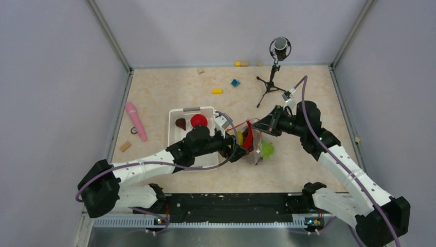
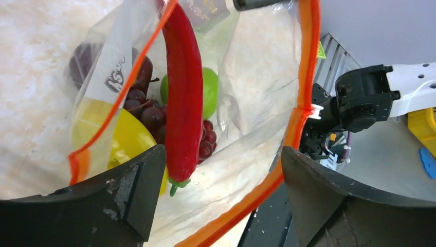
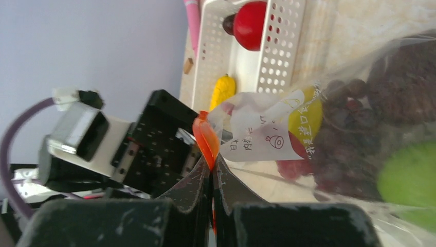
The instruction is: Place the food in the zip-top bag and seal the zipper
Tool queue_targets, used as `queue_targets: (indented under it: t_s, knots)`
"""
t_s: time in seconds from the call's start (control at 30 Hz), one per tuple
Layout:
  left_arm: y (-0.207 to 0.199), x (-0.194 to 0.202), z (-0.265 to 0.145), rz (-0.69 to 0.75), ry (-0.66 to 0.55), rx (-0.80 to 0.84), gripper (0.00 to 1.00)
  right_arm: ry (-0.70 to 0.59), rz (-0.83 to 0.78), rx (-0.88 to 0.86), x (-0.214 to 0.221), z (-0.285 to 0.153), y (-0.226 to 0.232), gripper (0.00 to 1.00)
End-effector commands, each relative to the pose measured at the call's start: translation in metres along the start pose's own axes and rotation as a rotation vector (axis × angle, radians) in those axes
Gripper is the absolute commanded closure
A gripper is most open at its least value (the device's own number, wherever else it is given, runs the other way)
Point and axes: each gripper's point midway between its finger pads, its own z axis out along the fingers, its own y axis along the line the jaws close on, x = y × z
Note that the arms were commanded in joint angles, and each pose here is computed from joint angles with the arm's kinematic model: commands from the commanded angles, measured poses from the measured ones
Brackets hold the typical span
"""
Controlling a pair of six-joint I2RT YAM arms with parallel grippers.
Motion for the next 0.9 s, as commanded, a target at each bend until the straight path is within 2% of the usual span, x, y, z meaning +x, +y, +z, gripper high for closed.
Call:
queue_targets:
  t_s: [0.0, 0.17, 0.4, 0.6, 0.7, 0.77, 0.8, 0.87]
  knots:
    - [-0.010, -0.030, -0.022, -0.011, -0.067, -0.047, 0.10, -0.021, -0.124, 0.047, -0.016, -0.006, 0.005, 0.98]
    - [0.003, -0.043, -0.050, -0.065, -0.140, -0.173, 0.07, 0.003, -0.183, 0.096, -0.014, -0.007, -0.006, 0.97]
    - [0.069, -0.026, -0.086, -0.143, -0.161, -0.570, 0.04, 0.000, -0.221, 0.106, -0.016, -0.009, -0.006, 0.95]
    - [0.066, -0.031, -0.056, -0.143, -0.146, -0.521, 0.07, 0.016, -0.252, 0.145, -0.014, -0.012, -0.014, 0.92]
    - [0.068, -0.045, -0.037, -0.147, -0.168, -0.525, 0.21, 0.012, -0.271, 0.253, -0.014, -0.020, -0.034, 0.85]
    - [0.073, -0.050, -0.028, -0.157, -0.168, -0.555, 0.37, 0.003, -0.284, 0.328, -0.015, -0.025, -0.048, 0.77]
    - [0.076, -0.051, -0.024, -0.163, -0.169, -0.573, 0.48, 0.008, -0.291, 0.355, -0.013, -0.027, -0.054, 0.74]
    - [0.079, -0.056, -0.018, -0.171, -0.173, -0.596, 0.77, 0.024, -0.311, 0.403, -0.006, -0.030, -0.062, 0.68]
